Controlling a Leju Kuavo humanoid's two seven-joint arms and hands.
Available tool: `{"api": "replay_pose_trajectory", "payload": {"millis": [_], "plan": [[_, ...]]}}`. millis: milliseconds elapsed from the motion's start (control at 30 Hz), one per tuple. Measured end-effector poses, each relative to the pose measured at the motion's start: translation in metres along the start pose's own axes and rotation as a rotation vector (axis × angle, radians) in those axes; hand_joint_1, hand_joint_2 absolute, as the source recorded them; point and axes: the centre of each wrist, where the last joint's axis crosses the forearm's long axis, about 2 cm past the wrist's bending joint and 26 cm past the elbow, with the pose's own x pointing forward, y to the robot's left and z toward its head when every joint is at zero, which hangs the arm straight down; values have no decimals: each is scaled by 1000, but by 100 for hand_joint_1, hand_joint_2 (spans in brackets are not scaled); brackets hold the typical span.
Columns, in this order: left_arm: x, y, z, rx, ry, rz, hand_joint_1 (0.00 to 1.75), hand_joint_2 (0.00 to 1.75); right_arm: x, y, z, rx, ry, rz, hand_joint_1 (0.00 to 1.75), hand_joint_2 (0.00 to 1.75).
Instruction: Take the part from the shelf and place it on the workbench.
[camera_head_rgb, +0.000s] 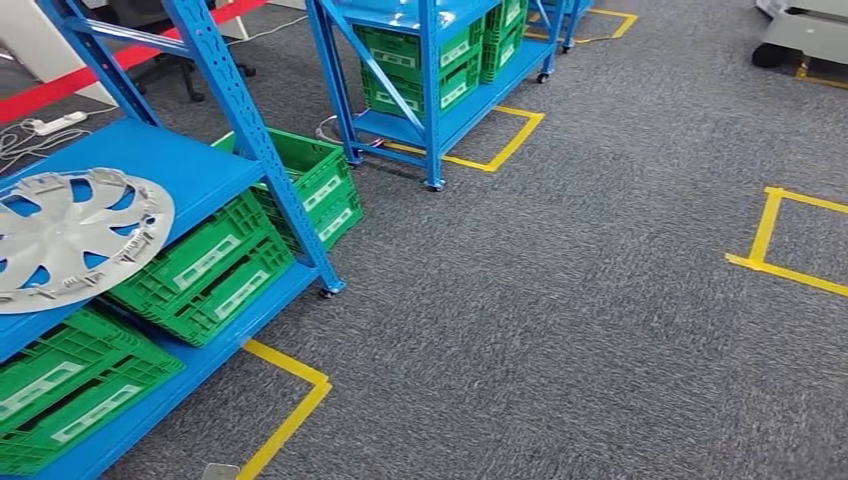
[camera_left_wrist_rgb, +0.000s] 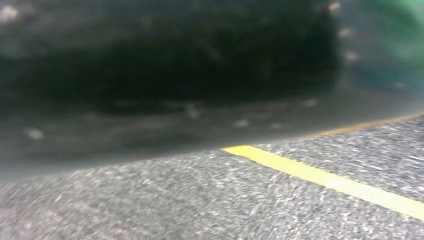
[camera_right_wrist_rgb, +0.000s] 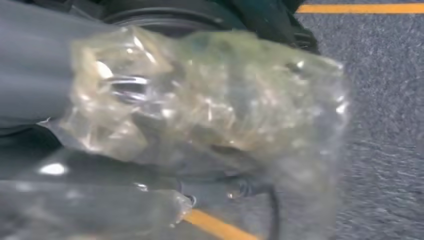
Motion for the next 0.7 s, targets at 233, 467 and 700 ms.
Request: {"api": "replay_pose_trajectory", "payload": {"millis": [233, 467, 700], "plan": [[-1, 0, 1, -1, 2, -1, 0, 0, -2, 0, 1, -2, 3, -6, 0, 0], [-1, 0, 1, -1, 3, -2, 0, 0, 3, 0, -2, -1, -9, -9, 0, 0], [0, -1, 0, -3, 0, 0, 0, 0, -1, 0, 0, -4, -2, -10, 0, 0]]}}
